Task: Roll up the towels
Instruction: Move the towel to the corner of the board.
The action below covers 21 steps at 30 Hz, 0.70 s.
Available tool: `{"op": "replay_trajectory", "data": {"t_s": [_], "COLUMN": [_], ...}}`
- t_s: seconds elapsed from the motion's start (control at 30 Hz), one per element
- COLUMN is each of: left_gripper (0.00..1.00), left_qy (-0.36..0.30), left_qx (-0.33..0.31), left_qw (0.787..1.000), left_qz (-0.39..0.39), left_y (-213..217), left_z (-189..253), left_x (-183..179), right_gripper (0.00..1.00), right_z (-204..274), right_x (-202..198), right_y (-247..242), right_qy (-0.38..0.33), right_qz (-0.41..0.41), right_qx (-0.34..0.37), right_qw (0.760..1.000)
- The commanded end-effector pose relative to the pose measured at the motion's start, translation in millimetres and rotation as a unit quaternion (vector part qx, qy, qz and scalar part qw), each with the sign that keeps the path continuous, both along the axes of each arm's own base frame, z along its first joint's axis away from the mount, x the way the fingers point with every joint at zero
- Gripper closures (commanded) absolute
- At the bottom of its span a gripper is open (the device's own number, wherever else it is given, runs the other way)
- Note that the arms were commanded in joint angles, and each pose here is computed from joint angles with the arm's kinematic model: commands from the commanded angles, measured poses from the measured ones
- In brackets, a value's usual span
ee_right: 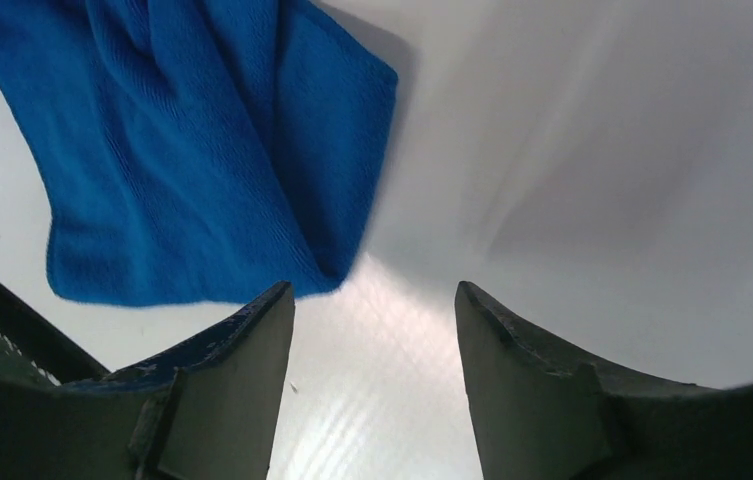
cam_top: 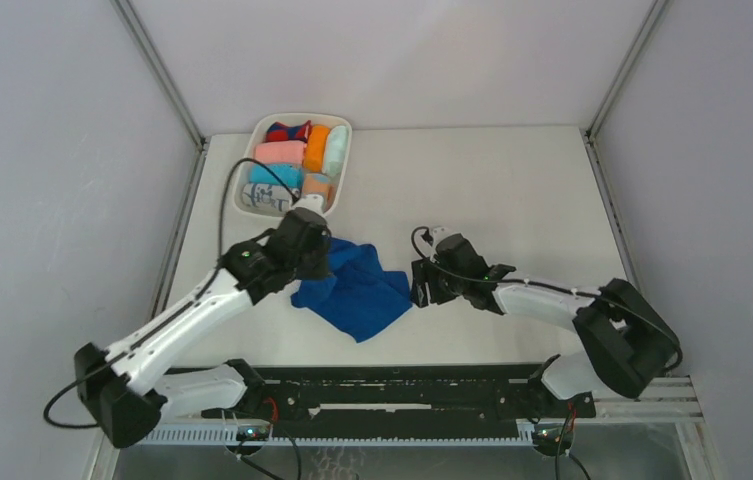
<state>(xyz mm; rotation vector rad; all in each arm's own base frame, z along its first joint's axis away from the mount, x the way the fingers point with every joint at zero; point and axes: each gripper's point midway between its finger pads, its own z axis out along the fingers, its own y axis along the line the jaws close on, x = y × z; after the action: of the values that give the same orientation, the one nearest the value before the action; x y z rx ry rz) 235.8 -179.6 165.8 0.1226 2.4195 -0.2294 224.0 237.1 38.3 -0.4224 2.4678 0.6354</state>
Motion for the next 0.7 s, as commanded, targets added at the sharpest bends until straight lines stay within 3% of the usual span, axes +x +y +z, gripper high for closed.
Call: {"op": "replay_trajectory", "data": {"t_s": [0.0, 0.2, 0.23, 0.4, 0.67], "left_gripper": [1.0, 1.0, 1.0, 1.0, 1.0], "left_qy": [-0.022, -0.065, -0.072, -0.101, -0.154], "left_qx": [-0.043, -0.064, -0.065, -0.058, -0.07], "left_qw": [0.999, 0.993, 0.992, 0.983, 0.962], "left_qz": [0.021, 0.076, 0.085, 0.139, 0.214], "left_y": [28, 76, 83, 120, 158], "left_z": [27, 64, 69, 85, 137], "left_x": [-10, -18, -20, -26, -31], "right_gripper": [0.42, 0.5, 0.54, 0.99, 1.0], "right_z": [16, -12, -17, -6, 103], "right_x": [24, 33, 34, 52, 112], "right_y": [39, 67, 68, 54, -41], "right_qy": [-0.013, 0.014, 0.019, -0.008, -0.105], "right_qz": [0.003, 0.014, 0.014, -0.007, -0.095], "right_qx": [0.046, 0.027, 0.023, 0.013, -0.047], "right_qw": [0.999, 0.999, 0.999, 1.0, 0.989]}}
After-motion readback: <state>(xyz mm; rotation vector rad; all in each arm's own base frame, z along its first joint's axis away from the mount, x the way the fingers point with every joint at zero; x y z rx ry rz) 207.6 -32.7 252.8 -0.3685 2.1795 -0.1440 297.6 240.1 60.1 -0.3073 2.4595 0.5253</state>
